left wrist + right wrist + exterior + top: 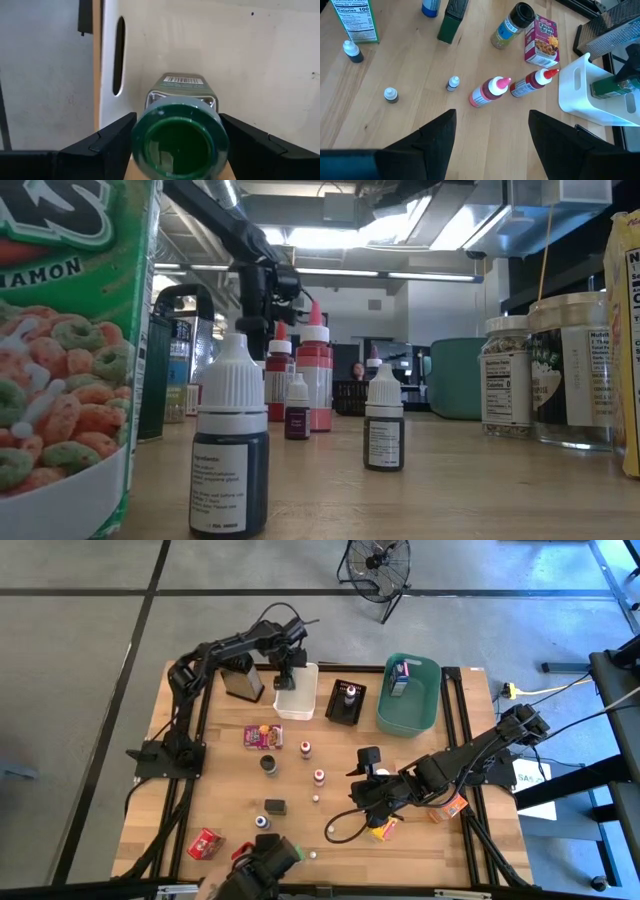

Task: Pick & Place Kitchen Items
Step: Put the green seasoning bottle into the white bin, then put the large pink food coloring bottle into the black bin

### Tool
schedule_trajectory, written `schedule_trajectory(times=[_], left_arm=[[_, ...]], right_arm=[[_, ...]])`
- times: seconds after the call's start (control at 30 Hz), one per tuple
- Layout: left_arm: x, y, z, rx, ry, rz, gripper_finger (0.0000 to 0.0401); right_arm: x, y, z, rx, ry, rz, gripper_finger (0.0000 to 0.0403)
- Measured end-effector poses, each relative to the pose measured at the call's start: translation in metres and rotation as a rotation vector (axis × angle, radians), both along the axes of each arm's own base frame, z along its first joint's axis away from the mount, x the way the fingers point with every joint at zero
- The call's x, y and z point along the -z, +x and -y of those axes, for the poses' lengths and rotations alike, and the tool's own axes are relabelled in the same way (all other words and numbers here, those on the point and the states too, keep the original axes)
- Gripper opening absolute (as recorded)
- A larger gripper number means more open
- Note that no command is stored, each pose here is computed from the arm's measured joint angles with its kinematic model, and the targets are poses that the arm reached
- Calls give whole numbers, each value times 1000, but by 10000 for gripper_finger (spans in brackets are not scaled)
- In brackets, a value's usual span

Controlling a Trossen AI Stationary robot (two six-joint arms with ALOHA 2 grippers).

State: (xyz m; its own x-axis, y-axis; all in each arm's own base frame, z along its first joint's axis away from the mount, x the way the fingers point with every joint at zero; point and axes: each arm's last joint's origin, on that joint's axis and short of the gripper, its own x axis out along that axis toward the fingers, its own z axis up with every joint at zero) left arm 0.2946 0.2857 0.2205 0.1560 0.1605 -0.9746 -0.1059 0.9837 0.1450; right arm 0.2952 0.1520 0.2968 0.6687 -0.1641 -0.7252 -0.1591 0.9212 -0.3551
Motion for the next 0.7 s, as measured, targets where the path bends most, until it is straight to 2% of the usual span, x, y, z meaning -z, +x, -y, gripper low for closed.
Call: schedule_trajectory(times=[0.23, 0.43, 0.53, 0.7], left_arm=[[-28, -8, 9, -25, 54, 28, 272], [-71, -20, 36, -92, 76, 68, 272], [-92, -28, 54, -166, 24, 127, 272], [-115, -39, 85, -243, -144, 215, 272]], right_arm=[[0, 0, 0, 0, 0, 0, 250], [0, 0, 0, 0, 0, 0, 250], [0, 0, 0, -2, 5, -2, 250], [0, 2, 1, -56, 56, -28, 250]])
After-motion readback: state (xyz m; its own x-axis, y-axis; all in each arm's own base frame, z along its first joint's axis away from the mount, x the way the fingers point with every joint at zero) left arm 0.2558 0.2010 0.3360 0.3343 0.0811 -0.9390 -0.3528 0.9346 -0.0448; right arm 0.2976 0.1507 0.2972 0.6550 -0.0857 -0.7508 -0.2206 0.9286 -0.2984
